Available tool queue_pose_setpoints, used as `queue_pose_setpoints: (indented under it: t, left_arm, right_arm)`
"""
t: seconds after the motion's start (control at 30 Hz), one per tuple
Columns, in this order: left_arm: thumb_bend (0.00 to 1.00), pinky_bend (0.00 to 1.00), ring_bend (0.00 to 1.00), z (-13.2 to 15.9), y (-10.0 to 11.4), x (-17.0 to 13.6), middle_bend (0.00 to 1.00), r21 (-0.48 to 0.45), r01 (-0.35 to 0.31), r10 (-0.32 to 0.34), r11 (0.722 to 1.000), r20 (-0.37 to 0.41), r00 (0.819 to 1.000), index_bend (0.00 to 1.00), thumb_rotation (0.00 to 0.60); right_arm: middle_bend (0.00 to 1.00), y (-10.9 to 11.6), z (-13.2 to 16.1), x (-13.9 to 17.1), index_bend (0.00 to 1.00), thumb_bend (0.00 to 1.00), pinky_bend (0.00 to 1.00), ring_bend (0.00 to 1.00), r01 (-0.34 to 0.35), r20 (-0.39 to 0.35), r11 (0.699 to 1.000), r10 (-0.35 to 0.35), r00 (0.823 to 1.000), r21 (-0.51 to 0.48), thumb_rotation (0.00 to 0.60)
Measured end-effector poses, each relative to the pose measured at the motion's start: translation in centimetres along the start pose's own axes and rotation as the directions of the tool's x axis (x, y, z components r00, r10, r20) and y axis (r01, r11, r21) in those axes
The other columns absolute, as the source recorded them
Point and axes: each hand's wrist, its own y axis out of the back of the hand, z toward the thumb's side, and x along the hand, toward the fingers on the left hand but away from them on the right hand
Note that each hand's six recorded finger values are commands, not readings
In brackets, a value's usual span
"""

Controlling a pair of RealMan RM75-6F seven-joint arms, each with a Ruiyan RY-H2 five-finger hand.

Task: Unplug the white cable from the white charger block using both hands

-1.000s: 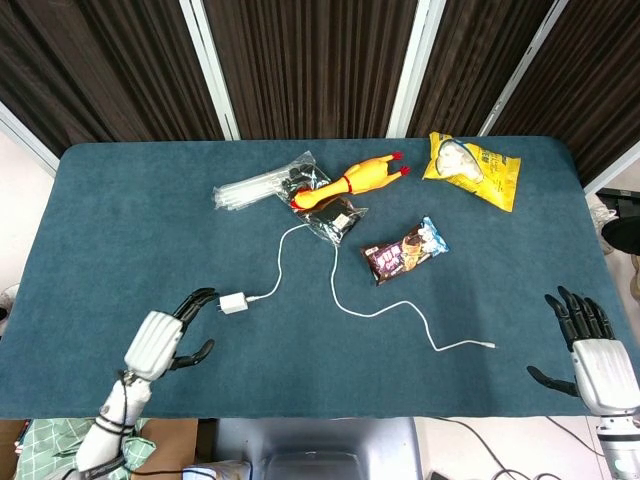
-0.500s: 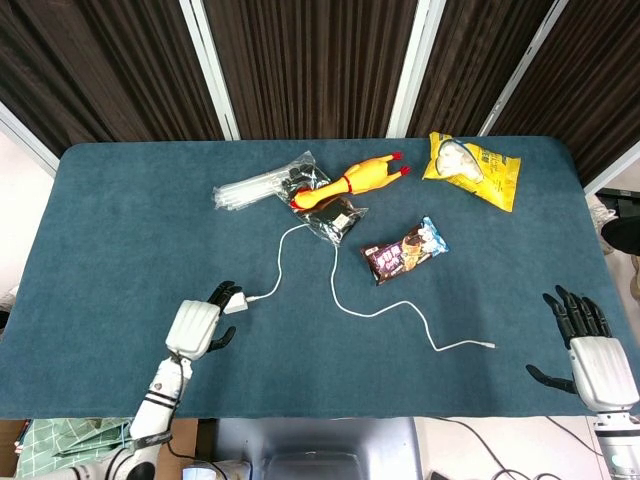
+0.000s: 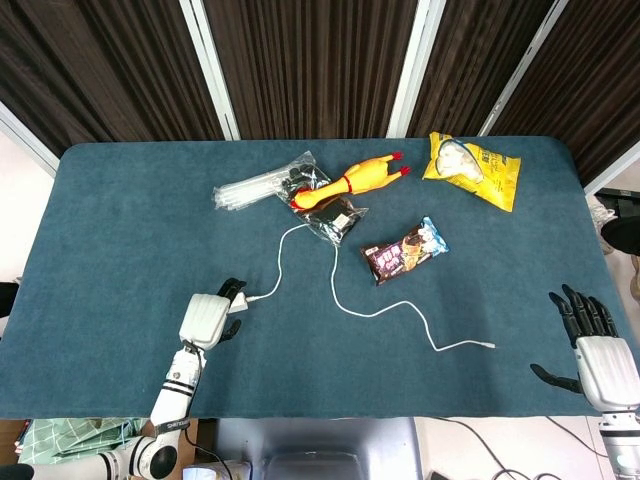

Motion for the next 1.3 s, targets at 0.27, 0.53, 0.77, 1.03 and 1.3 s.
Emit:
queue_pose_setpoints:
  t: [0.27, 0.53, 0.77, 1.03, 1.3]
  left_arm:
    - [0.36, 1.0, 1.0, -0.6, -0.7, 0.9, 0.32, 0.051, -0.003, 0.004, 0.999, -0.029, 1.0, 0.3, 0.6]
    - [0.36, 1.0, 1.0, -0.7, -0.8, 1.3, 0.38, 0.036, -0.008, 0.01, 0.999, -0.043, 0.999, 0.34, 0.6]
    - [0.36, 1.0, 1.0, -0.8, -0.8, 1.5, 0.43, 0.005, -0.004, 0.004, 1.0, -0.05, 0.999, 0.38, 0.6]
    - [0.41, 1.0, 1.0, -1.0, -0.9, 1.7, 0.59, -0.008, -0.001, 0.0, 1.0, -0.06, 0.998, 0.5, 0.6]
    - [0.59, 1.0, 1.0, -1.1, -0.5, 1.7, 0.77, -0.048, -0.016, 0.013, 0.999, -0.069, 0.998, 0.67, 0.6]
  right_arm:
    - [0.0, 0.2, -0.3, -0.1, 0.0, 0.19, 0.0, 0.0, 0.004, 0.007, 1.0, -0.004, 1.0, -0.002, 0.6]
    - [0.0, 0.2, -0.3, -0.1, 0.0, 0.19, 0.0, 0.0, 0.006, 0.008, 1.0, -0.006, 1.0, -0.001, 0.6]
    - [0.0, 0.2, -0.3, -0.1, 0.0, 0.19, 0.0, 0.0, 0.008, 0.008, 1.0, -0.008, 1.0, 0.0, 0.6]
    - [0.0, 0.3, -0.2, 0.0, 0.0, 0.19, 0.0, 0.0, 0.011, 0.008, 1.0, -0.011, 1.0, 0.0, 0.6]
    - [0.0, 0.2, -0.2, 0.0, 0.0, 0.19, 0.0, 0.0, 0.009, 0.007, 1.0, -0.009, 1.0, 0.003, 0.6]
